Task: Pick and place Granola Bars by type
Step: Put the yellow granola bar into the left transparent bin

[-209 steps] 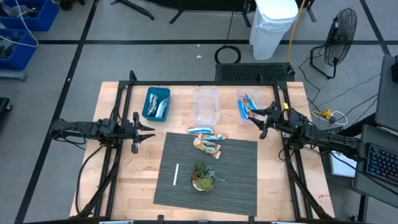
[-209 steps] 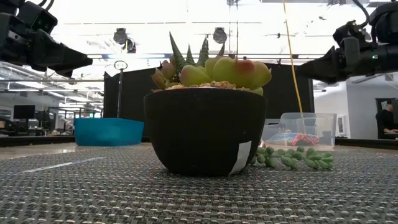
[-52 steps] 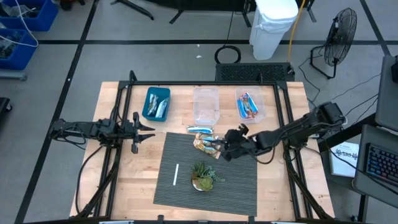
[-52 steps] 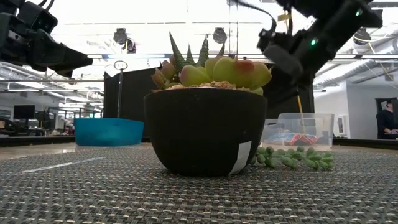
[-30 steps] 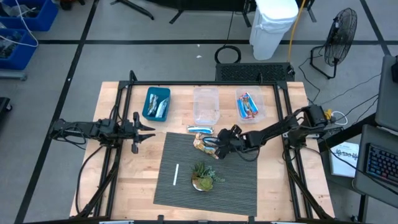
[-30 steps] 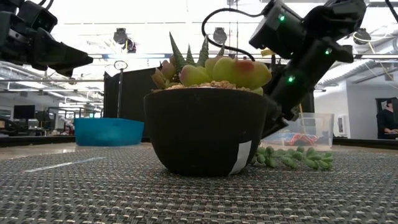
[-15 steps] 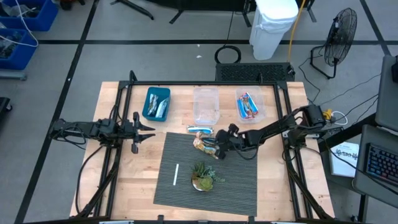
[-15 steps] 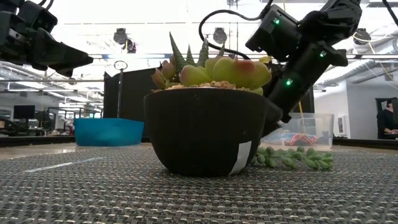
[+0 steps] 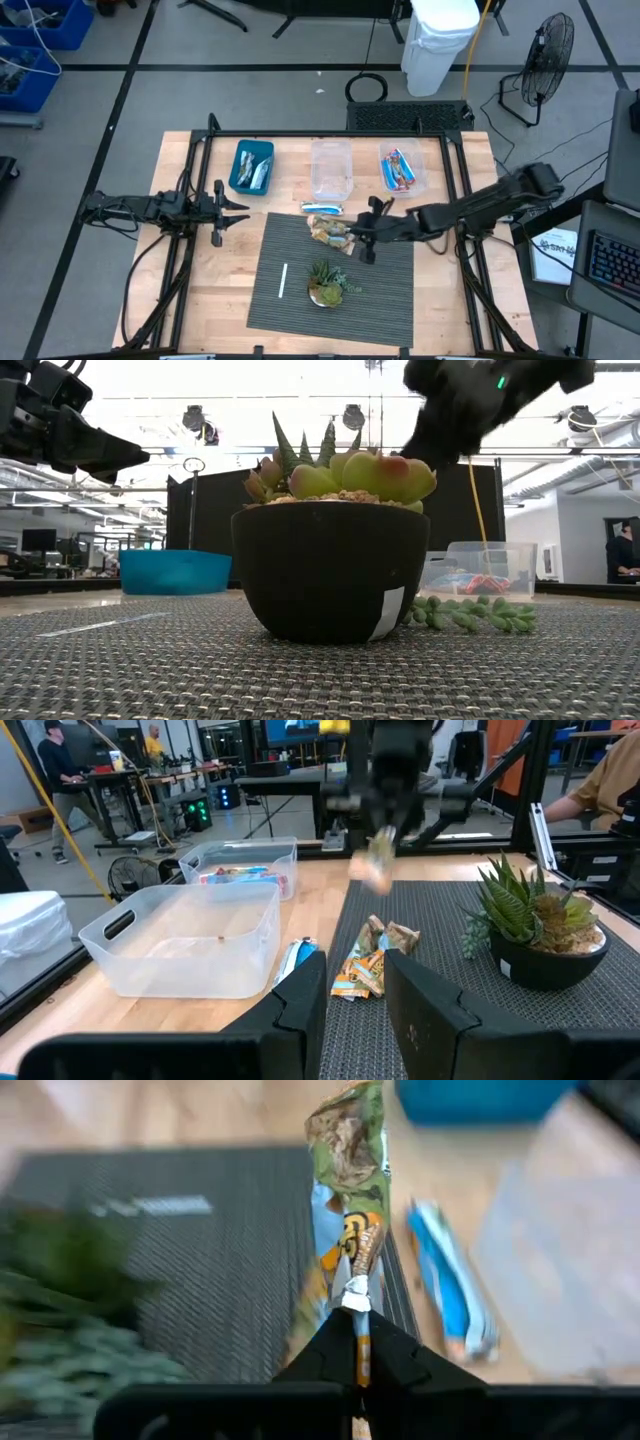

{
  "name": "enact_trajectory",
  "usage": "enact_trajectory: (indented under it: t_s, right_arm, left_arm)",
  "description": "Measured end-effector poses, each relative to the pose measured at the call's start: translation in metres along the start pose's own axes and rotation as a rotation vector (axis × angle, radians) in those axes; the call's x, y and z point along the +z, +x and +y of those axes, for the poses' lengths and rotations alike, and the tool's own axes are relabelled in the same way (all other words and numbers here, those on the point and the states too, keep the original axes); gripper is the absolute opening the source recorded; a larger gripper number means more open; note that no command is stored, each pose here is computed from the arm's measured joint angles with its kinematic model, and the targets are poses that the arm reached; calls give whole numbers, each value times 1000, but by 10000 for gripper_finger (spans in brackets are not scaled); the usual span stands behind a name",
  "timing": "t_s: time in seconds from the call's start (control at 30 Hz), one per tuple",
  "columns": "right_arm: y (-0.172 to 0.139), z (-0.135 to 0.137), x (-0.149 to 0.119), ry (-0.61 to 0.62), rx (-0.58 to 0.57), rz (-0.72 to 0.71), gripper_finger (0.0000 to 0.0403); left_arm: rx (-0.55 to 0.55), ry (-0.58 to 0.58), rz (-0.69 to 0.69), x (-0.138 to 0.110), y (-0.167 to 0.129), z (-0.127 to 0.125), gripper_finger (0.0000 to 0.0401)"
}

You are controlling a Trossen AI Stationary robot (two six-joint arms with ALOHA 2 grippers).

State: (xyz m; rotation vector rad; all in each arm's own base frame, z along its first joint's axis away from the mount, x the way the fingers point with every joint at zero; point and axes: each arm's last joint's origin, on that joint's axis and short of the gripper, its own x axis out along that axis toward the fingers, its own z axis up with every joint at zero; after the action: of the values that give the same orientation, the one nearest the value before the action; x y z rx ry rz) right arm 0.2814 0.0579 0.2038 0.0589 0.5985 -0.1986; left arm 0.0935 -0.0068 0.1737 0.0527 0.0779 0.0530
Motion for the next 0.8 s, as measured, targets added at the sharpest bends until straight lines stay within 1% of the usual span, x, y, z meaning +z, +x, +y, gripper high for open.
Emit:
enact_trajectory:
  t_s: [0.17, 0.27, 0.33, 0.53, 0.6, 0.7, 0.8]
  right_arm:
    - [-32, 0, 18, -59, 49, -113, 1]
    - [-43, 0, 23, -96, 126, -141, 1]
    - [-48, 2, 25, -124, 209, -146, 0]
    - [-54, 7, 25, -198, 528, -128, 0]
    - [-55, 9, 25, -227, 597, -125, 0]
    - [-56, 10, 25, -240, 626, -132, 0]
    - [-55, 8, 27, -265, 607, -158, 0]
  left_arm:
    - [0, 0, 0, 0, 0, 0, 108]
    - [0, 0, 0, 0, 0, 0, 108]
    - [0, 0, 0, 0, 0, 0, 108]
    - [0, 0, -1, 0, 0, 0, 108]
    - [0, 0, -1, 0, 0, 0, 108]
    - [0, 0, -1, 0, 0, 0, 108]
    - [0, 0, -1, 0, 0, 0, 108]
